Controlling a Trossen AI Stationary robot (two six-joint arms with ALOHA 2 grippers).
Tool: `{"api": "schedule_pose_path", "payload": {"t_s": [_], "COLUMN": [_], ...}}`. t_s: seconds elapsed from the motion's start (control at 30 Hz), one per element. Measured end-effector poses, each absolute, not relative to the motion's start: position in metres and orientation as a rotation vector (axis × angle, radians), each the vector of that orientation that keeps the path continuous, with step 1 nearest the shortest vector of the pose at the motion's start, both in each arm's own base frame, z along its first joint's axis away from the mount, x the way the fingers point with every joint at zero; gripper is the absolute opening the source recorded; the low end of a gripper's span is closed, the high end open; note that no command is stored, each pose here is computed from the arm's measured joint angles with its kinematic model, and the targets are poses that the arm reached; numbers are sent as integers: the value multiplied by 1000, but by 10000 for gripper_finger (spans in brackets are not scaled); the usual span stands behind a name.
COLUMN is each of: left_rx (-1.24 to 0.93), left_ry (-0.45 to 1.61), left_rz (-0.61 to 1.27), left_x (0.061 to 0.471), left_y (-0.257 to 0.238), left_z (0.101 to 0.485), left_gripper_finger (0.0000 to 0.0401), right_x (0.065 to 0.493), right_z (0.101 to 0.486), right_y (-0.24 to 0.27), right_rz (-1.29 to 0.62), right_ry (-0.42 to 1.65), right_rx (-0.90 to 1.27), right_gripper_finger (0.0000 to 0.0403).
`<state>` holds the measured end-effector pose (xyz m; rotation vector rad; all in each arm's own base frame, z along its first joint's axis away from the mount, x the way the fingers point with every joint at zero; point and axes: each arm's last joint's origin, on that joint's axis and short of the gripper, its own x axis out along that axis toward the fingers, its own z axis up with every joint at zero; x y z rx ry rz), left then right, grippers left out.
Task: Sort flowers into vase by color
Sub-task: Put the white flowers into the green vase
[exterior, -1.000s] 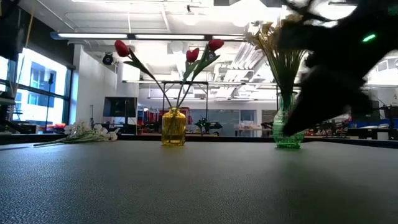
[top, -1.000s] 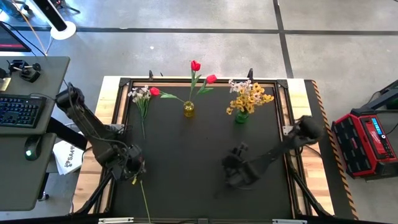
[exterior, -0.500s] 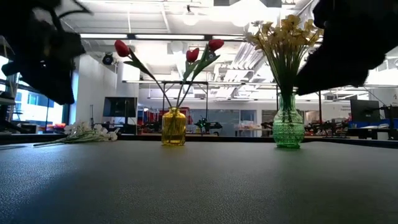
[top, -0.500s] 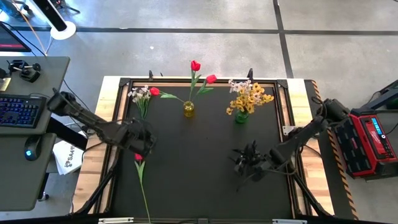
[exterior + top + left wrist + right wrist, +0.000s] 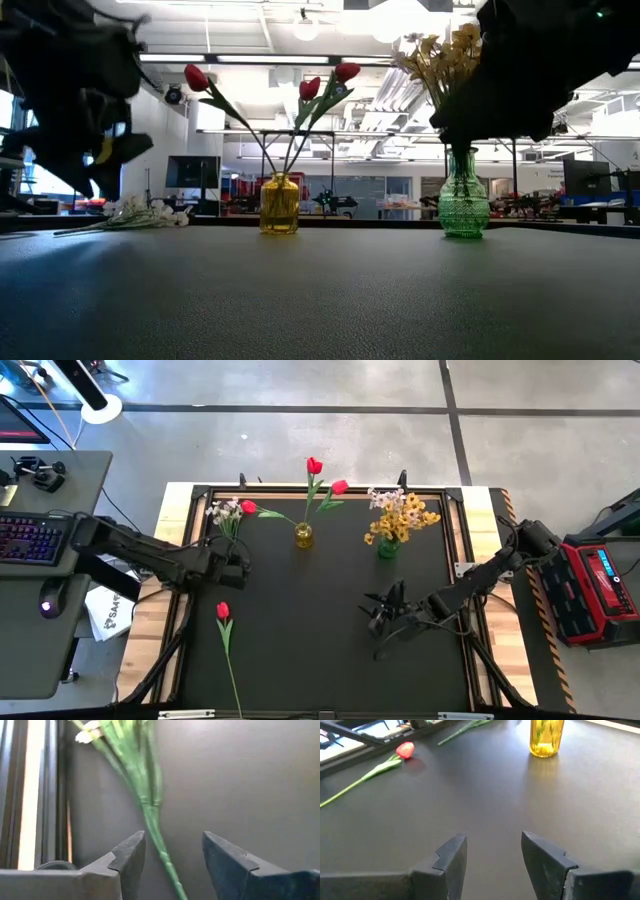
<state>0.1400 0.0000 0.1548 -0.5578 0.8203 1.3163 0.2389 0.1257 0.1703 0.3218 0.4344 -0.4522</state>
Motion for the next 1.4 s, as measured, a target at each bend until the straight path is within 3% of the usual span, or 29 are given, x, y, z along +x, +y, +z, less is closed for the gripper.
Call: {"api": "schedule_pose_path", "payload": {"t_s": [0.37,1.1,1.4], "left_rx": [-649,-617,-607], "left_ry": [766,760,822], "left_rz": [1360,1196,1100], "left_x": [132,142,146], "left_y": [24,31,15], "left_z": [120,113,117], "left_gripper_finger": [187,11,3], "right_x": [240,240,241], "right_z": [172,172,174], "right_y": [125,125,126], "right_rz": [-481,-481,-478], "right_ry": [400,398,385], "right_rx": [293,296,314], "right_gripper_finger": [173,173,173]}}
